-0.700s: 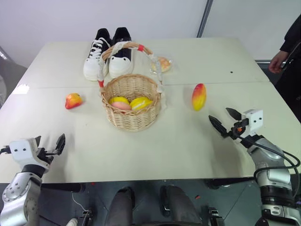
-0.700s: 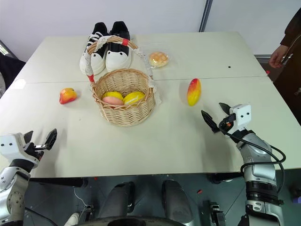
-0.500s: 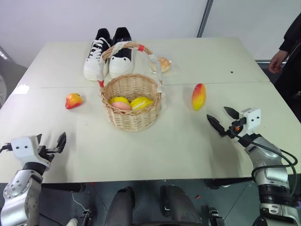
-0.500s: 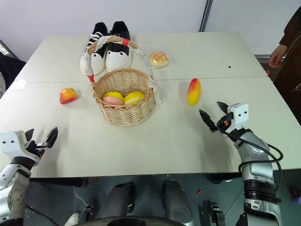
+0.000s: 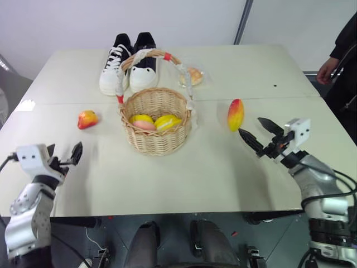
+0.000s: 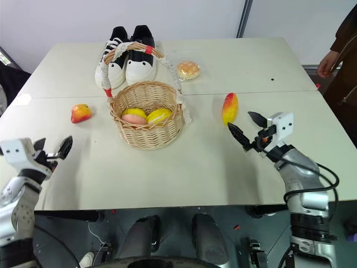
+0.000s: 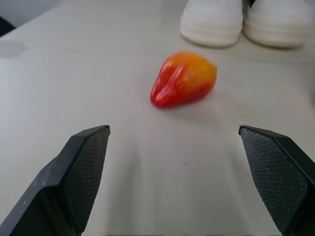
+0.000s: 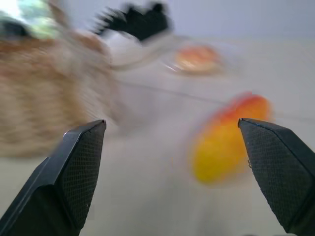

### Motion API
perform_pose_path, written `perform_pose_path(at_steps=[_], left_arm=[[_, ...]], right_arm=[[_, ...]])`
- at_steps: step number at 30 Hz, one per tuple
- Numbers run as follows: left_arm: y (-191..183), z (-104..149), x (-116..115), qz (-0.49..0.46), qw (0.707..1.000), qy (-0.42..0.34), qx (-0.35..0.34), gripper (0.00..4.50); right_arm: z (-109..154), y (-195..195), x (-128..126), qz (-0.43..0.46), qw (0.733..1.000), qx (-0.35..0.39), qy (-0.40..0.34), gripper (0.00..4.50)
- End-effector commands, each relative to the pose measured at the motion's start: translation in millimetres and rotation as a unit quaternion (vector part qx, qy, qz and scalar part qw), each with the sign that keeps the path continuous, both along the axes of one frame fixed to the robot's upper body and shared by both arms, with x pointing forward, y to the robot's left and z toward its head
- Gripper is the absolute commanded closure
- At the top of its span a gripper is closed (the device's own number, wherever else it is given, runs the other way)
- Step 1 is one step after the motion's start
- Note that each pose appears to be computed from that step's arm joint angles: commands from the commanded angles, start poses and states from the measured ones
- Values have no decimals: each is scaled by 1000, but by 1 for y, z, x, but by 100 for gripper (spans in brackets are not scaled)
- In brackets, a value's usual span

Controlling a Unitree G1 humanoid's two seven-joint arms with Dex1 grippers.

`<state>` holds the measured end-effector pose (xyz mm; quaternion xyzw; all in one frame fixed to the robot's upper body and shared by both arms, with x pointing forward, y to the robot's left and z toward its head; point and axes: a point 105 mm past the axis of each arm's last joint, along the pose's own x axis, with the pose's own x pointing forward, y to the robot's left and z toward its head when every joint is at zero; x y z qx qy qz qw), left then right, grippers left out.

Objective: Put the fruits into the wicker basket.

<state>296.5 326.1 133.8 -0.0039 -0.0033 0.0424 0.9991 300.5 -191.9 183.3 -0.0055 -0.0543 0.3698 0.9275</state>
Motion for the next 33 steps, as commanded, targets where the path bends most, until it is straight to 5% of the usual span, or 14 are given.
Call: perform_pose_path(at_steps=[1,9,15,33], left_arm=[[2,20,15,-4,1000,-5,19,0],[-14,37,71,-56,995,35,77,0],[-16,34,95,-58,991,67,99,0],[-7,11,101,-51,983,152,94,0]], right_arm=[[19,40,-26,109,994,-27,-1,3],[36,113,-31,167,981,-75,-58,3],[38,128,-24,156,981,-77,-86,3],[31,144,-49,215,965,-85,-120,3]])
